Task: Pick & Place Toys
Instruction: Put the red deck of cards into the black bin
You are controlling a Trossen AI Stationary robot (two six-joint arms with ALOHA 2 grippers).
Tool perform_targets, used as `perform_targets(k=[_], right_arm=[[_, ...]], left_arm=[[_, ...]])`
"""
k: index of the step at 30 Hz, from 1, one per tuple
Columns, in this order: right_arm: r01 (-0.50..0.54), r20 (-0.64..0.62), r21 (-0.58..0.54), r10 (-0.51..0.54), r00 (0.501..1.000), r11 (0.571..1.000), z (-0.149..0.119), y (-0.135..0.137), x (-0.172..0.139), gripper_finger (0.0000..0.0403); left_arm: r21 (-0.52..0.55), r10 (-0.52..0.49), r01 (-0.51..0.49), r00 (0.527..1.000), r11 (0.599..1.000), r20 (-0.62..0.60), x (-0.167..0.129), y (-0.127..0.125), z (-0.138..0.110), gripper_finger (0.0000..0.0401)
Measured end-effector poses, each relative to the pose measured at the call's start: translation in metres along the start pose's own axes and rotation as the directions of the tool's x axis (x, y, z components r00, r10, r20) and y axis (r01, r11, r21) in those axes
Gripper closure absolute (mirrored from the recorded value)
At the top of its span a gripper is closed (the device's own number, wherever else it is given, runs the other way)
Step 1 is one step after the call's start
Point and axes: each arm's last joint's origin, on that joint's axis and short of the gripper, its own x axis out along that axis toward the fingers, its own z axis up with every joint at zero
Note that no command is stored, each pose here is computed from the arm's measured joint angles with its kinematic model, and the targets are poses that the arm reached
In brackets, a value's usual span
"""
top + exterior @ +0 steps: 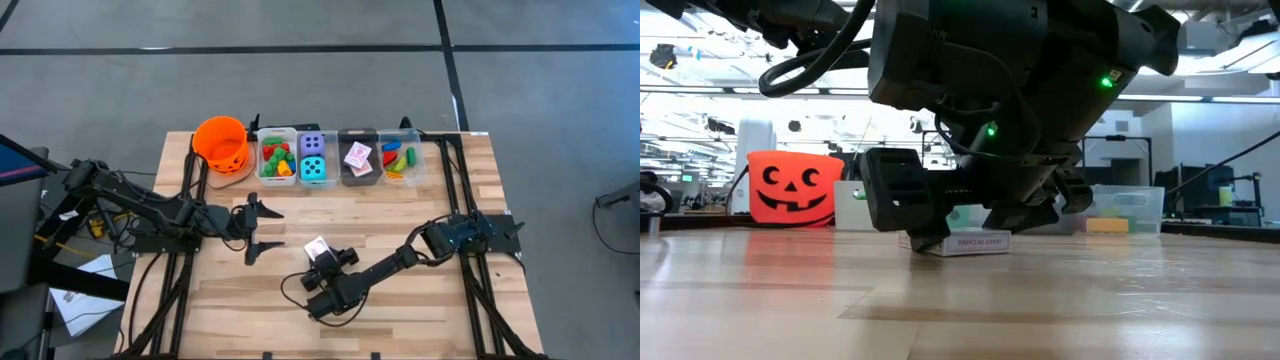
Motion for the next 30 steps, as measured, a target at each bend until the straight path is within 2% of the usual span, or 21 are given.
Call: perform_targets(k=[4, 6, 11, 18, 25, 30], right_arm=[[-0.006, -0.003, 0.013, 0.006, 1.000, 1.000, 0.015, -0.005, -0.012, 0.0103], [0.005, 0.003, -0.017, -0.005, 1.000, 1.000, 0.025, -0.010, -0.020, 0.0103], [-0.001, 0.085, 0.013, 0.000, 0.996, 1.000, 0.074, -0.027, -0.052, 0.0103], [0.105, 0.206, 0.029, -0.109, 0.973, 0.994, 0.131, -0.069, -0.073, 0.0103], [0.317, 0.197, 0.050, -0.320, 0.927, 0.947, 0.181, -0.121, -0.057, 0.0103], [0.407, 0.159, 0.031, -0.407, 0.900, 0.913, 0.213, -0.142, -0.022, 0.0103]], left_arm=[[0.003, 0.001, -0.001, 1.000, 1.000, -0.009, 0.000, 0.000, -0.001, 0.0059], [0.004, 0.001, -0.001, 1.000, 1.000, -0.010, 0.000, 0.000, -0.001, 0.0059], [0.001, 0.000, 0.000, 1.000, 1.000, -0.004, -0.002, 0.001, 0.000, 0.0059], [-0.003, -0.001, 0.001, 1.000, 1.000, 0.007, -0.004, 0.002, 0.002, 0.0059], [-0.007, -0.001, 0.001, 1.000, 1.000, 0.005, -0.005, 0.002, 0.002, 0.0059], [-0.010, 0.000, 0.001, 1.000, 1.000, 0.004, -0.005, 0.002, 0.002, 0.0059]])
